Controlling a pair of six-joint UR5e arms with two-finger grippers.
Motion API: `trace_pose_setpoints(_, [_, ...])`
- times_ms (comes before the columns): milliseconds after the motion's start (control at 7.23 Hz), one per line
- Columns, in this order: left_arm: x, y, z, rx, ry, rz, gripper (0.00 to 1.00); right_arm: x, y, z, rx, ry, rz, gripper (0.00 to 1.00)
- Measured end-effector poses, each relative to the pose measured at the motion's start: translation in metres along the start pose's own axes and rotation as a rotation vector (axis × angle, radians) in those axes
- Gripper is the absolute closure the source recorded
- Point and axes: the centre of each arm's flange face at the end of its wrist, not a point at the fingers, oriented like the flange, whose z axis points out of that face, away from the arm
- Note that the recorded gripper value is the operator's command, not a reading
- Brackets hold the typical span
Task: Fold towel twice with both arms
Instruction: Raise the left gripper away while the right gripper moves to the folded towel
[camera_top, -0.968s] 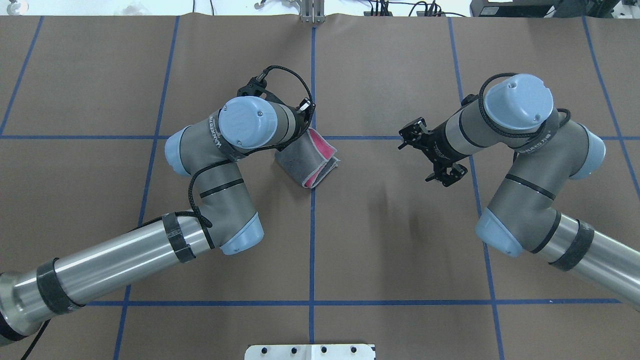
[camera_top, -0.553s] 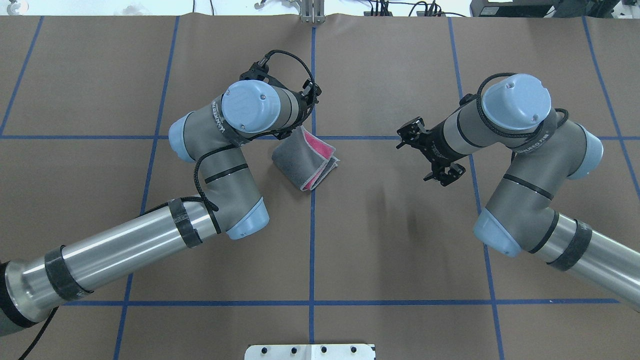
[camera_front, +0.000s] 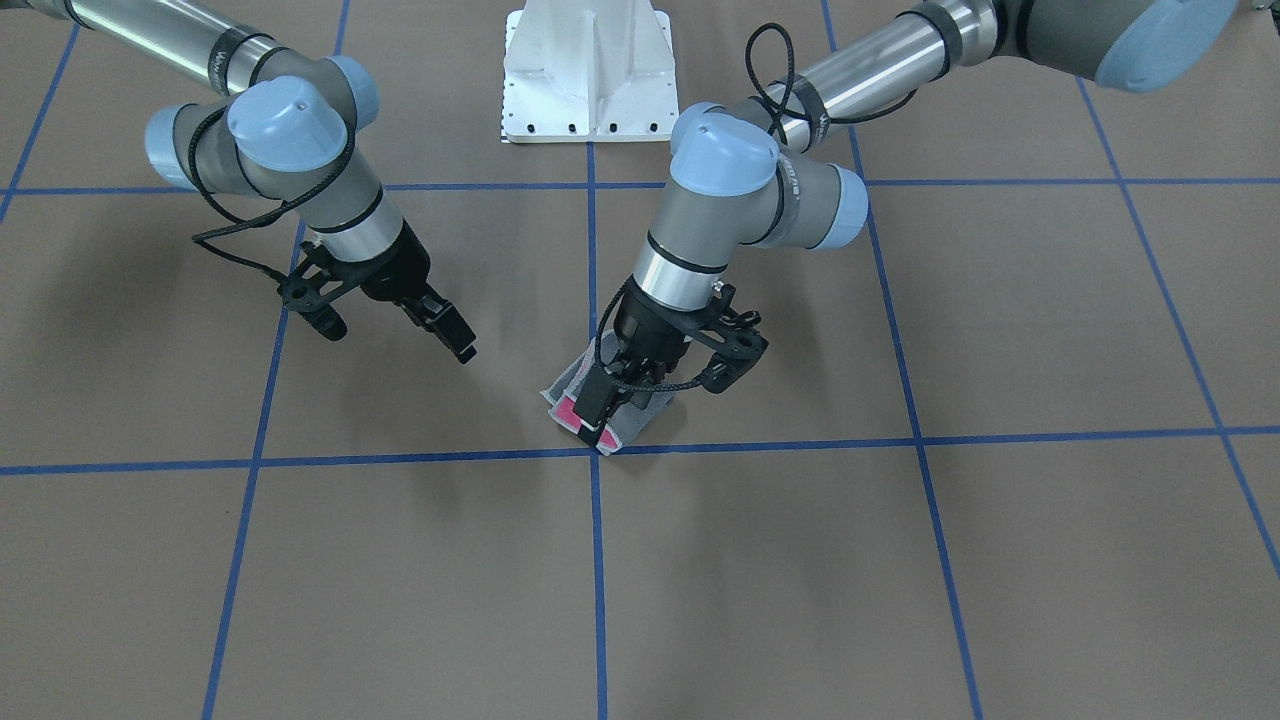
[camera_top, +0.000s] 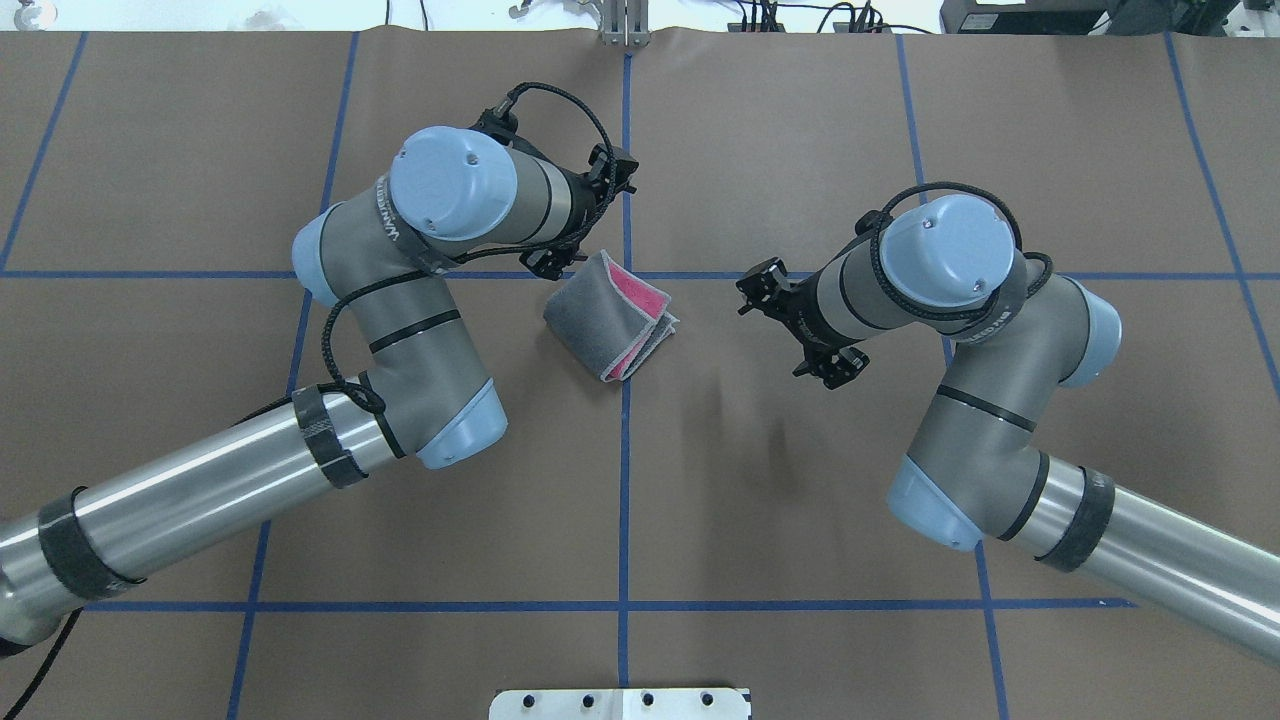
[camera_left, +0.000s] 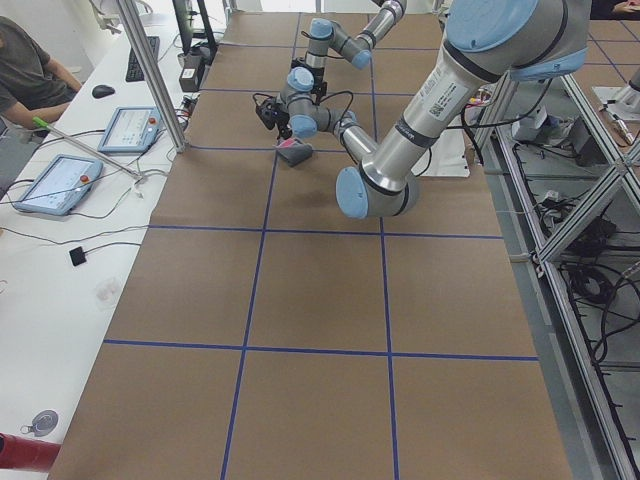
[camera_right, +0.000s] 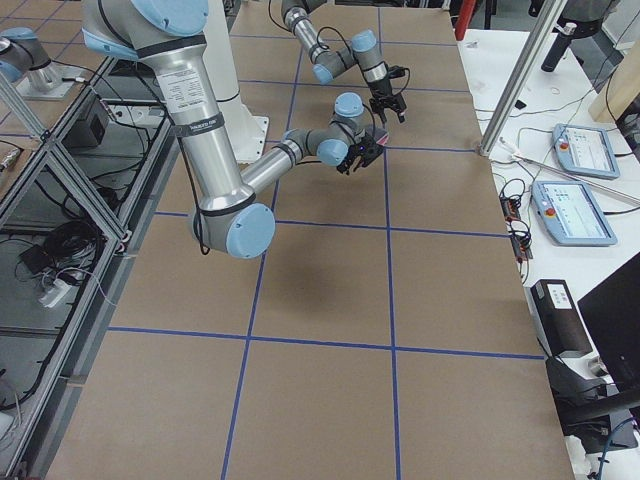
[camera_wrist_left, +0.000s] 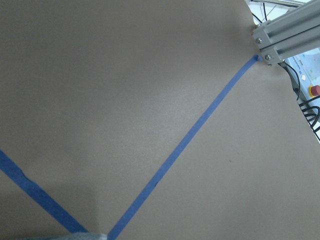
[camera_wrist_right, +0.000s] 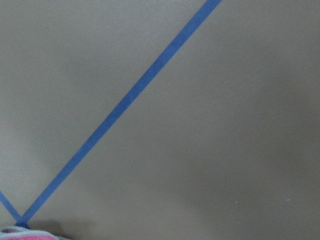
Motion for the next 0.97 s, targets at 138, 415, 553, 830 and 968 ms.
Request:
trace_pose_setpoints(138, [-0.025,-0.013,-0.016,-0.008,-0.003,0.002,0.0,-0.017,0.009,0.013,0.007,-0.006,0.006,0.01])
trace_pose_setpoints(415, [-0.064,-0.041,-0.043,-0.029,-0.027,-0.005,0.0,-0.049,0.02,0.031,0.016,-0.037,-0.001,0.15])
trace_pose_setpoints(553, [-0.074,-0.051,-0.051,-0.036,-0.036,-0.01,0.0,-0.061,0.024,0.034,0.017,-0.054,-0.026,0.18])
trace_pose_setpoints(830, [-0.079,-0.058,-0.058,-0.041,-0.038,-0.013,0.0,-0.078,0.029,0.035,0.04,-0.077,-0.199,0.23])
trace_pose_setpoints(968, [-0.079,-0.058,-0.06,-0.042,-0.038,-0.014,0.0,-0.084,0.03,0.037,0.057,-0.083,-0.297,0.27])
